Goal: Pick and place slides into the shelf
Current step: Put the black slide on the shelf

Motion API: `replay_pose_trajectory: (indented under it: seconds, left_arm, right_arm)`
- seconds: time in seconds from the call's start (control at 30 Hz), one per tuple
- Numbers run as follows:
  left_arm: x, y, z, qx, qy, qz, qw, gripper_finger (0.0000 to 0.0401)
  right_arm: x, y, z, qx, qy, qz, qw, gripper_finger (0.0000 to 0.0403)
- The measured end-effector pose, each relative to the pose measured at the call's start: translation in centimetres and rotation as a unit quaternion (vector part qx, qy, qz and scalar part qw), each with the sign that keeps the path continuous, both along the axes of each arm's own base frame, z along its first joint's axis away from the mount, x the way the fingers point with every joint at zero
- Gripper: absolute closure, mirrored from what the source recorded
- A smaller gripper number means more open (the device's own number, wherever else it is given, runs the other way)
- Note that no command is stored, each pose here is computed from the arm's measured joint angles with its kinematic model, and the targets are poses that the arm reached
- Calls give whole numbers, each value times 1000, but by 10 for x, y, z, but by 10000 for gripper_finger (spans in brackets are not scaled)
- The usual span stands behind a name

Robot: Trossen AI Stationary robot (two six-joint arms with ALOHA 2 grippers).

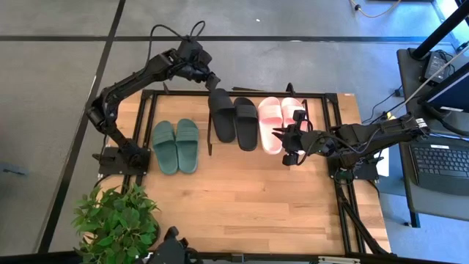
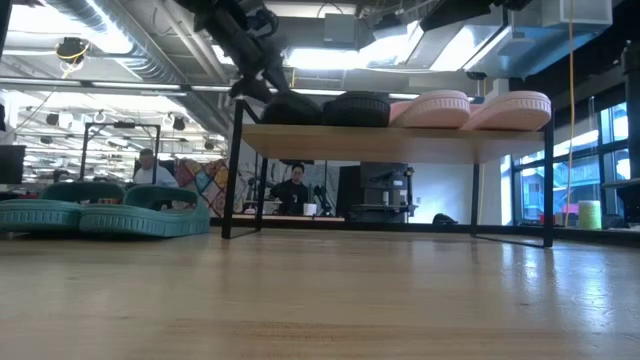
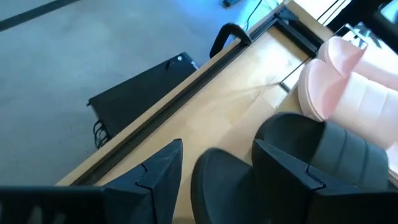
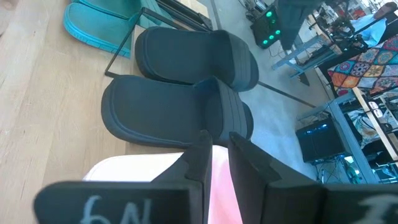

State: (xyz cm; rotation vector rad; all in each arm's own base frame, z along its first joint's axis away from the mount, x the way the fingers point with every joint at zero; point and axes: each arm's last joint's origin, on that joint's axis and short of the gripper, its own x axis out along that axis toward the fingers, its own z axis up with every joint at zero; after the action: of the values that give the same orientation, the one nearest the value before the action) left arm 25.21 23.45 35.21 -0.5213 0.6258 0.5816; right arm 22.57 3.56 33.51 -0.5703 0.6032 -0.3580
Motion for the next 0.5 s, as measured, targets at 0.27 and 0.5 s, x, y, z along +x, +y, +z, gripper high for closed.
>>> replay_pose_trajectory:
  seconds: [0.27, 0.5]
  left_arm:
    - [-2, -42, 28, -12, 136, 24, 990, 216]
    - [6, -74, 17, -40, 207, 33, 977, 216]
  right_arm:
    - [0, 0, 0, 3, -2, -2, 1000, 347]
    - [-2, -1, -3, 14, 10, -12, 1000, 347]
